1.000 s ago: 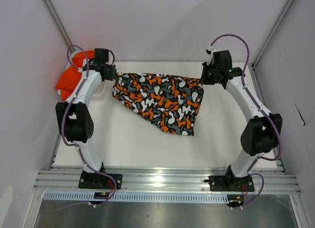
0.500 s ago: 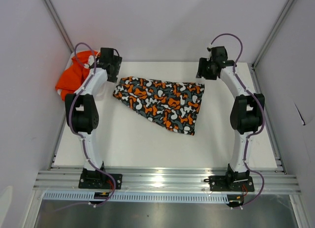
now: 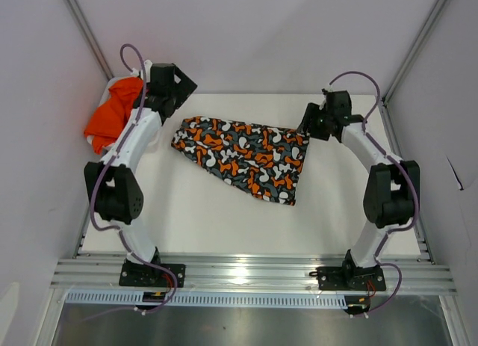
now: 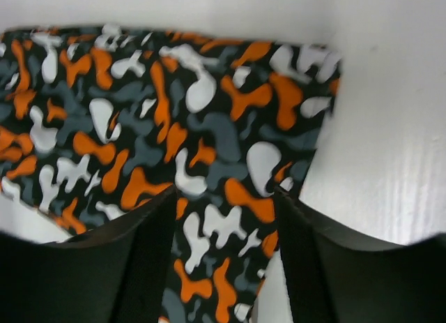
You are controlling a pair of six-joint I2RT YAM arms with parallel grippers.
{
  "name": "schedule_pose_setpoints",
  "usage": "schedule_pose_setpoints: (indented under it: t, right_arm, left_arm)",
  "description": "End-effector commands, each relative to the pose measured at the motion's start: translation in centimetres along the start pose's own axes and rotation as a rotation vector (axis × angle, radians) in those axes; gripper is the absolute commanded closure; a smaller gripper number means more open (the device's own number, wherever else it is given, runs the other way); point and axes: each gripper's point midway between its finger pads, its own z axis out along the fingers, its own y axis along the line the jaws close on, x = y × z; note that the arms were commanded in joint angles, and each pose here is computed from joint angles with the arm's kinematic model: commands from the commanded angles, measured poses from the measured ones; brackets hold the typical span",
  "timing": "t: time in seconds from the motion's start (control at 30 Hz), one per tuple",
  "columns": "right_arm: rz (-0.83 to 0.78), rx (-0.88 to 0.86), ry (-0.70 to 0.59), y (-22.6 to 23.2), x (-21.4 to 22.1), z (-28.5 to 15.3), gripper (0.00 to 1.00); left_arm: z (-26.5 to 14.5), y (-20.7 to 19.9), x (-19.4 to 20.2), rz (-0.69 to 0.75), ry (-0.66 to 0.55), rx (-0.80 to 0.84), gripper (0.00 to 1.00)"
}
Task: Fold and stack the shorts
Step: Fold the shorts
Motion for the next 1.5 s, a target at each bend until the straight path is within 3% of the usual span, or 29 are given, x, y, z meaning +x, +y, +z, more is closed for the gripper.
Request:
schedule_pose_setpoints:
  t: [0.0, 0.03, 0.1, 0.13, 0.2, 0.4, 0.63, 0.9, 1.23, 1.37, 1.47]
  right_arm:
    - [0.023, -0.194, -0.083, 6.0, 0.6, -1.5, 0.47]
    - [0.024, -0.213, -0.081, 6.7, 1.3, -1.4, 0.51]
    - [0.024, -0.279, -0.058, 8.4, 3.3, -1.0, 0.60]
    - [0.015, -0.316, -0.034, 10.0, 4.6, -0.8, 0.71]
    - [0.010, -0.388, -0.007, 12.3, 6.0, -0.5, 0.84]
    - [0.008, -0.578, 0.070, 18.8, 9.2, 1.6, 0.99]
    - [0.065, -0.602, 0.212, 18.7, 14.2, 5.2, 1.00]
    - [0.033, -0.394, 0.372, 11.7, 21.1, 6.1, 1.00]
    - [0.084, -0.137, 0.275, -0.1, 18.5, 0.1, 1.00]
    - [0.061, -0.095, 0.166, 0.1, 14.3, -1.2, 0.99]
    - [0.069, -0.210, 0.117, 3.5, 12.0, -1.7, 0.95]
  left_arm:
    - [-4.9, -2.2, 0.5, 0.174, -0.011, 0.177, 0.01]
    - [-5.8, -3.5, -0.3, 0.169, -0.036, 0.229, 0.01]
    - [-4.8, -1.0, 2.7, 0.197, 0.022, 0.228, 0.01]
    - [-4.7, -0.2, 3.6, 0.201, 0.043, 0.226, 0.01]
    - [-4.2, 1.3, 5.2, 0.220, 0.069, 0.213, 0.01]
    - [-3.2, 0.7, 7.3, 0.260, 0.073, 0.355, 0.04]
    - [-0.8, 1.3, 10.8, 0.303, 0.183, 0.351, 0.08]
    - [-2.8, 2.6, 11.9, 0.332, 0.178, 0.319, 0.07]
    - [-7.9, 4.6, 12.2, 0.336, 0.121, 0.309, 0.05]
    - [-9.0, 5.7, 12.9, 0.317, 0.125, 0.315, 0.03]
    - [-9.1, 6.7, 13.1, 0.326, 0.123, 0.296, 0.01]
